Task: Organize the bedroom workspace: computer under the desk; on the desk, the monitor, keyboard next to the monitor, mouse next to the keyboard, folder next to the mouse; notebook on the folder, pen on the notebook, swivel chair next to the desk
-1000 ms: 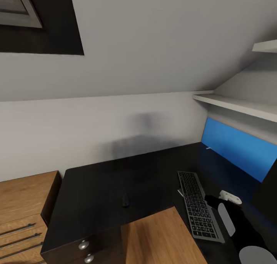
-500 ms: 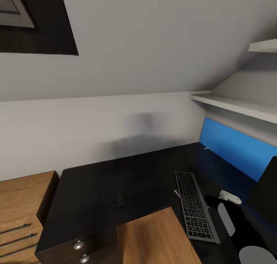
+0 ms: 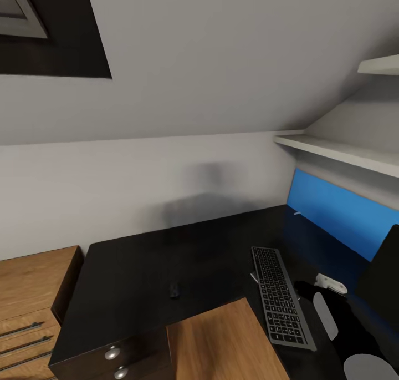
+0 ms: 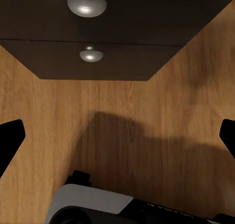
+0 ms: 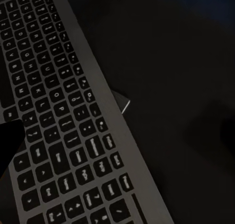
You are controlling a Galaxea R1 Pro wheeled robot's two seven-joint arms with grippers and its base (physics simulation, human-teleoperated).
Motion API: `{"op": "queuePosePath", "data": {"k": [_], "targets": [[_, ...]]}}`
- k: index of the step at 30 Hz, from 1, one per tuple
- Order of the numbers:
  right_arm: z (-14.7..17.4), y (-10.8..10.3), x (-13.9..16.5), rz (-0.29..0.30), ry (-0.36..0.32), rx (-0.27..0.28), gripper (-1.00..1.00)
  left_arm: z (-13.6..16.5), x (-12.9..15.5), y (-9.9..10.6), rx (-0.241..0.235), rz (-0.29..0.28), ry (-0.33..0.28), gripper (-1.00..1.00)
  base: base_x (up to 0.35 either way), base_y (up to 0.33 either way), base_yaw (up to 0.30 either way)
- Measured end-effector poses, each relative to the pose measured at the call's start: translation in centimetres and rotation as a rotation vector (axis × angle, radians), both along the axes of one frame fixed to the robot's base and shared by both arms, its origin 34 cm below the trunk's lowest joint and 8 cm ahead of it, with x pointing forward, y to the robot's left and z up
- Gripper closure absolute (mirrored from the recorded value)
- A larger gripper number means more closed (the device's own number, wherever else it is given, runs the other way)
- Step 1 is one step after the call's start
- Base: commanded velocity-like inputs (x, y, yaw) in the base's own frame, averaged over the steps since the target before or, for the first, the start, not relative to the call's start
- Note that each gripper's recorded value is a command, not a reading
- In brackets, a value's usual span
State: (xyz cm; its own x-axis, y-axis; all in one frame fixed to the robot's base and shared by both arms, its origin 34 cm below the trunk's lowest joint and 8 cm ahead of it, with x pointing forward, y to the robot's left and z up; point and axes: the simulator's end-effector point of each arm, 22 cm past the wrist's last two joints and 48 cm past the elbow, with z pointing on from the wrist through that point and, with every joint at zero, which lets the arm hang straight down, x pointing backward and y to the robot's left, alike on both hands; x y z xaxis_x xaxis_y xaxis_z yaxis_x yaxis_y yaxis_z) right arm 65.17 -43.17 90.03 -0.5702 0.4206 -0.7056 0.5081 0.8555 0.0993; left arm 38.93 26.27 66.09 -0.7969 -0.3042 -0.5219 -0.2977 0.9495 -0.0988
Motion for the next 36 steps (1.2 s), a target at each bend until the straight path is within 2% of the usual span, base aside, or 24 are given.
{"op": "queuePosePath", "data": {"k": [23,36], "targets": [[-1.8,0.0,0.8,-0.001,0.001,0.001,-1.0,-1.7,0.9,-0.1,-0.001,0.001,-0.001,-1.0,0.0,0.0,0.0],[-3.9,0.1,0.7,-0.004,0.022,0.01,-1.0,-2.9,1.4,0.0,0.0,0.002,-0.001,-1.0,0.0,0.0,0.0]]}}
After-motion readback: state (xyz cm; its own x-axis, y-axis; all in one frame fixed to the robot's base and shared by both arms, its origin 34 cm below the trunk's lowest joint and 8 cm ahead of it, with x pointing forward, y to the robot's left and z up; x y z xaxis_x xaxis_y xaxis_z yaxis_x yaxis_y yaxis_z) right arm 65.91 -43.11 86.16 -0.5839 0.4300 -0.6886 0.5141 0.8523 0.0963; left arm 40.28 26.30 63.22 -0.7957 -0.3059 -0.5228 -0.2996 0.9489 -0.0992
